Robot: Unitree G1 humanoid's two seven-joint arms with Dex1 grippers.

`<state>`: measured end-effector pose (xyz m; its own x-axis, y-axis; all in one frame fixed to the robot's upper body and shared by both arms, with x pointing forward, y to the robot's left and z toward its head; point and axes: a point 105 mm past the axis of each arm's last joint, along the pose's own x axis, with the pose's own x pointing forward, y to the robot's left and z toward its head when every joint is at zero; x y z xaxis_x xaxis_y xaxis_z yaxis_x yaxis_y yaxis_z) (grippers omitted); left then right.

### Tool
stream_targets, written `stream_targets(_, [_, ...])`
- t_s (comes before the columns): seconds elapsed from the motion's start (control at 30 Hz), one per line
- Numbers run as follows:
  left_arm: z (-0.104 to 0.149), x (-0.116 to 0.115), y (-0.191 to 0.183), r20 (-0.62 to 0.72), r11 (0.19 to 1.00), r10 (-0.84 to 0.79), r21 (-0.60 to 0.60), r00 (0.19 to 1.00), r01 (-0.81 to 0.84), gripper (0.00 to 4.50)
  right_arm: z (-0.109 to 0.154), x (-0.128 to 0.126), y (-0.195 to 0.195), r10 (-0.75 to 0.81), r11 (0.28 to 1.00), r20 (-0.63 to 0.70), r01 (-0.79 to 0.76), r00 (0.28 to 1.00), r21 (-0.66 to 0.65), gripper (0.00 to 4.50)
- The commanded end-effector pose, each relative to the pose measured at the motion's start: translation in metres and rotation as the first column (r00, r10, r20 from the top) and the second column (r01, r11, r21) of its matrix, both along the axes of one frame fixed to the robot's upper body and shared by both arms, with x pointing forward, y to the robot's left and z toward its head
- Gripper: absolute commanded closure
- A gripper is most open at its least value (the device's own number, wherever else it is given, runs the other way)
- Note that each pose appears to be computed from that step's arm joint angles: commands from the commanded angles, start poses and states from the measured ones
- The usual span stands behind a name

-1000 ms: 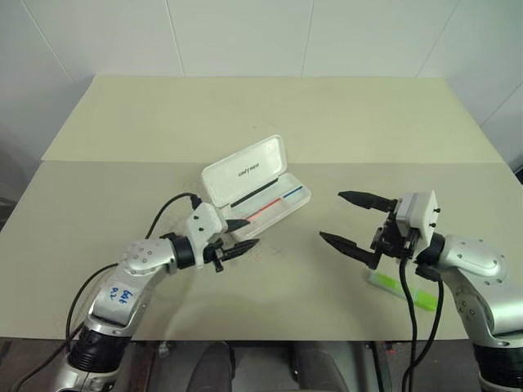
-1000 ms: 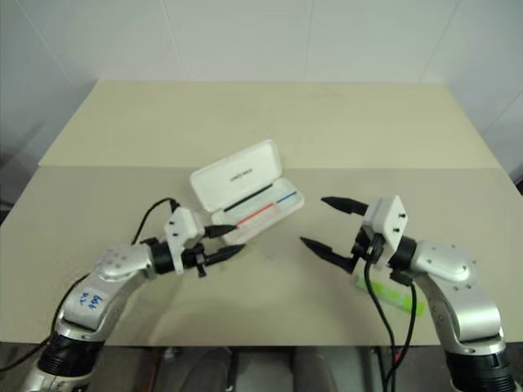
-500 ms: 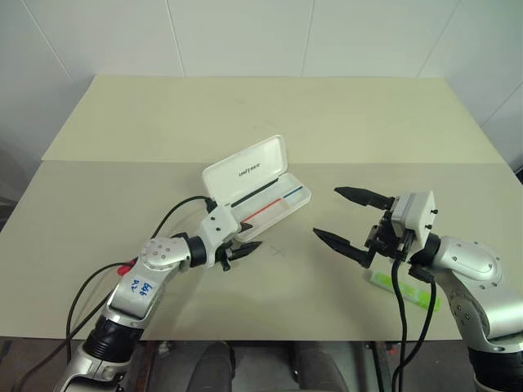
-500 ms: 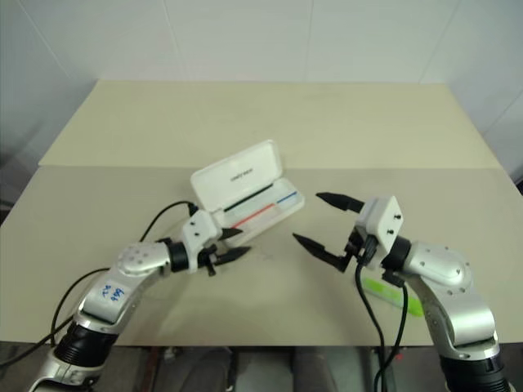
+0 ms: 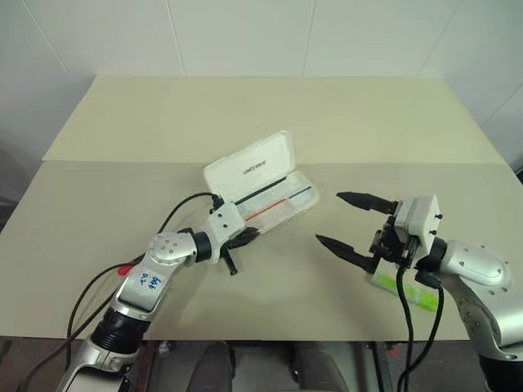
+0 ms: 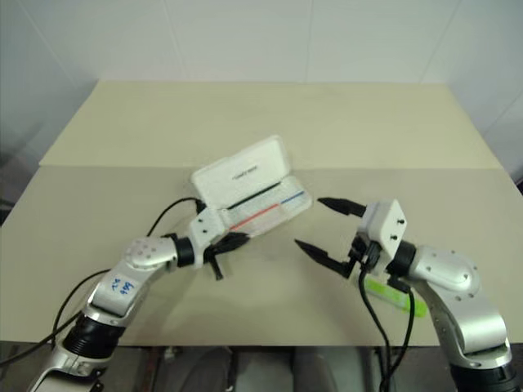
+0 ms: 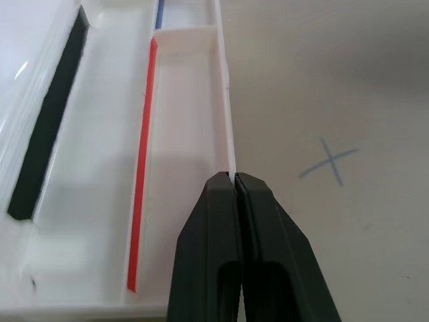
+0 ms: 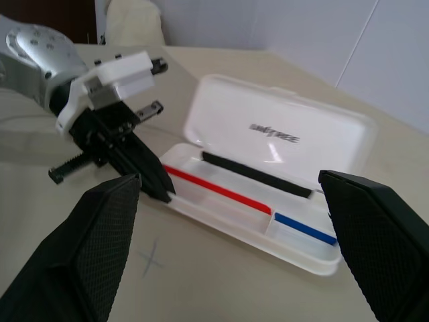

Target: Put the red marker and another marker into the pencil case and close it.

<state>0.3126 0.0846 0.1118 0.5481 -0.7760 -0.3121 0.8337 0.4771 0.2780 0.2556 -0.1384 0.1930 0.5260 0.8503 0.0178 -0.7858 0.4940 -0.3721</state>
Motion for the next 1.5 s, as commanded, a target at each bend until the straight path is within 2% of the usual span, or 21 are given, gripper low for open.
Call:
stream_targets(0.03, [-0.007,0.001,0.005,-0.019,1.000,0.021,0.020,1.000,-0.021,4.47,0.012,-0.007,-0.004,0.016,1.000,0.045,-0.015,0.999,-0.011,0.00])
stream_targets(0.17, [-0.004,-0.004,0.004,-0.017,1.000,-0.004,0.013,1.000,0.005,4.47,0.004,-0.011,-0.009,0.035,0.998,-0.008,-0.035,0.999,-0.047,0.00])
stream_targets(0.4, [0.005,-0.023,0.010,-0.020,0.990,-0.143,0.008,0.990,0.143,4.47,-0.012,-0.015,-0.033,0.015,0.991,-0.080,-0.026,0.997,-0.132,0.00])
stream_targets(0.63, [0.002,-0.037,0.020,-0.032,0.960,-0.273,0.053,0.961,0.275,4.47,-0.009,-0.012,-0.051,-0.033,0.987,-0.073,0.021,0.997,-0.158,0.00])
stream_targets(0.9, [-0.003,-0.051,0.018,-0.053,0.901,-0.422,0.090,0.905,0.425,4.47,-0.008,-0.016,-0.052,-0.044,0.988,-0.069,0.033,0.997,-0.152,0.00])
stream_targets(1.13, [-0.006,-0.045,0.016,-0.060,0.873,-0.468,0.127,0.882,0.472,4.47,-0.004,-0.015,-0.047,-0.037,0.989,-0.052,0.029,0.998,-0.146,0.00])
stream_targets(1.33, [-0.005,-0.039,0.006,-0.063,0.881,-0.457,0.108,0.887,0.461,4.47,0.000,-0.017,-0.039,-0.035,0.991,-0.036,0.030,0.999,-0.128,0.00])
stream_targets(1.43, [-0.005,-0.041,0.001,-0.068,0.878,-0.466,0.093,0.882,0.470,3.79,-0.001,-0.018,-0.037,-0.037,0.992,-0.035,0.032,0.999,-0.120,0.00])
stream_targets(1.5, [-0.003,-0.043,-0.002,-0.062,0.876,-0.470,0.085,0.880,0.474,3.17,-0.001,-0.018,-0.036,-0.039,0.993,-0.034,0.035,0.999,-0.115,0.00])
